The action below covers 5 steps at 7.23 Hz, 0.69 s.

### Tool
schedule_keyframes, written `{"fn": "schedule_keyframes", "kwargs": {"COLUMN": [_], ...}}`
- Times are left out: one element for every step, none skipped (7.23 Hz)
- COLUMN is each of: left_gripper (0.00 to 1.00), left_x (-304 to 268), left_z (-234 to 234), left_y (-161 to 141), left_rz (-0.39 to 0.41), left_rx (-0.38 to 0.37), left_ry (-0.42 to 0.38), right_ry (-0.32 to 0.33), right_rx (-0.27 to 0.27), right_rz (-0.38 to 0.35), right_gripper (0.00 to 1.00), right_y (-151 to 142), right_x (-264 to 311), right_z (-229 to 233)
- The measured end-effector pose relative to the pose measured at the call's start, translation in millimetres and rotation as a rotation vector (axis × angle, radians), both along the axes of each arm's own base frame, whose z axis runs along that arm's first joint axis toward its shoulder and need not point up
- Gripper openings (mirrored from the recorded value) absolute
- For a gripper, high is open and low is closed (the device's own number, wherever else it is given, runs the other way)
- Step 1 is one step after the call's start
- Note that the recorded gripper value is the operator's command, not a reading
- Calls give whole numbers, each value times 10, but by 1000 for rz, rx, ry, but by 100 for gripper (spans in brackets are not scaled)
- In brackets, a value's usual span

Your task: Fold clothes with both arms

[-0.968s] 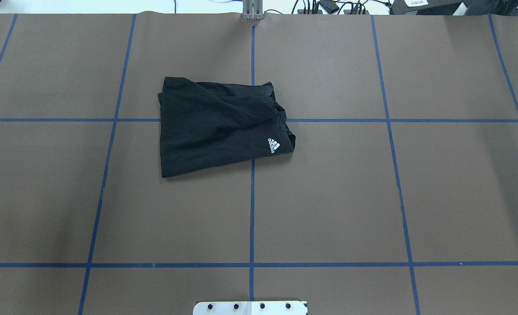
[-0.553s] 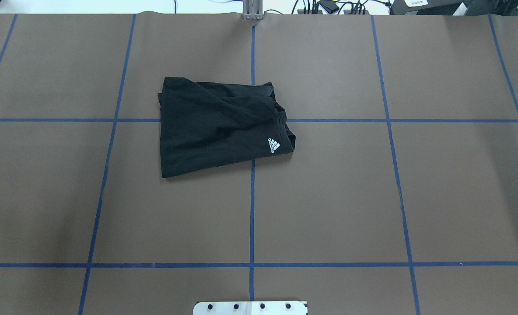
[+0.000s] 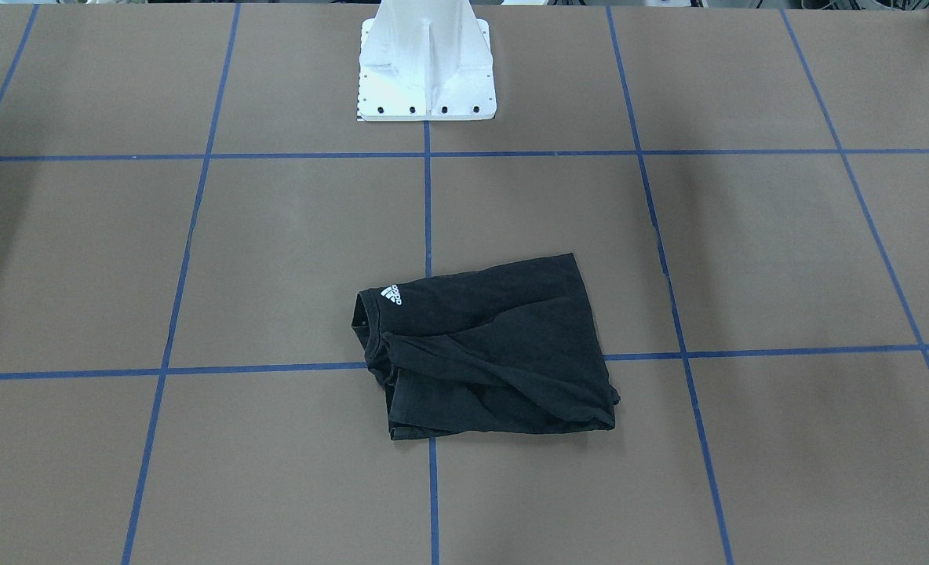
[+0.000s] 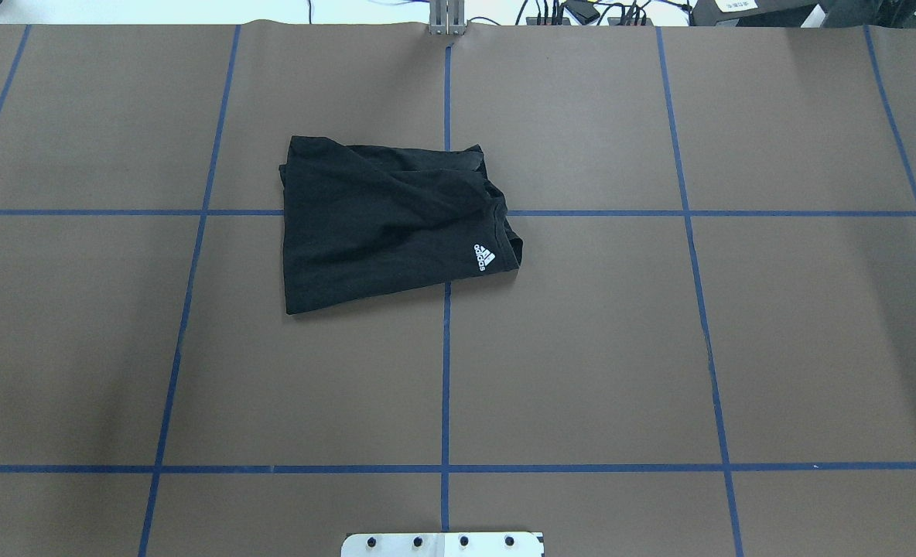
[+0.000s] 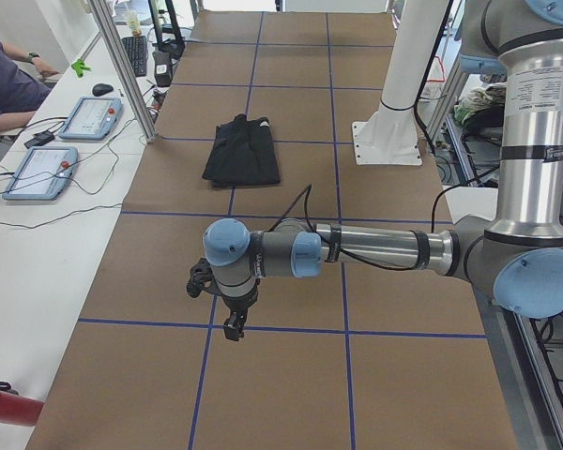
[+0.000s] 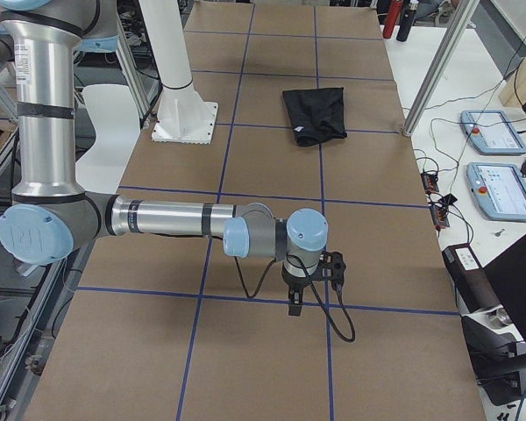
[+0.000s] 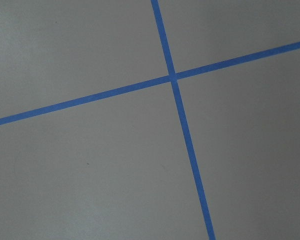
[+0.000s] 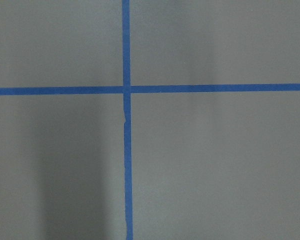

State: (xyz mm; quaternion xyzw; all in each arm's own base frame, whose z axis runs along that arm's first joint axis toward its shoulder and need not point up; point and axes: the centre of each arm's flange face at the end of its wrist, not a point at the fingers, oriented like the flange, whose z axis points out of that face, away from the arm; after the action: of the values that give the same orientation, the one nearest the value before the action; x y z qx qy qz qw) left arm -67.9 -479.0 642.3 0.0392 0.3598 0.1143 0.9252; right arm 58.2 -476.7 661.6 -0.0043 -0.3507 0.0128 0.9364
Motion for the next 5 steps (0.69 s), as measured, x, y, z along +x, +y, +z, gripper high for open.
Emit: {"fn": "schedule_keyframes", "kwargs": {"left_gripper": [100, 100, 100, 100, 100], "left_x": [0, 0, 0, 0, 0], "left_z": [13, 29, 61, 114, 158], "left_y": [2, 6, 13, 21, 27], "left_rz": [0, 0, -1, -1, -1], "left_rx": [-3, -6, -14, -26, -35], "left_ry": [0, 0, 0, 0, 0], "right_ry": [0, -1, -2, -3, -3], "right_rx": [4, 7, 9, 10, 10], "right_rz": [-2, -4, -11, -25, -38], "right_gripper": [100, 100, 100, 100, 100], "right_y": [0, -2, -7, -17, -27], "right_x": [0, -3, -31, -100, -170], "right_z": [-8, -17, -24, -30, -34]}}
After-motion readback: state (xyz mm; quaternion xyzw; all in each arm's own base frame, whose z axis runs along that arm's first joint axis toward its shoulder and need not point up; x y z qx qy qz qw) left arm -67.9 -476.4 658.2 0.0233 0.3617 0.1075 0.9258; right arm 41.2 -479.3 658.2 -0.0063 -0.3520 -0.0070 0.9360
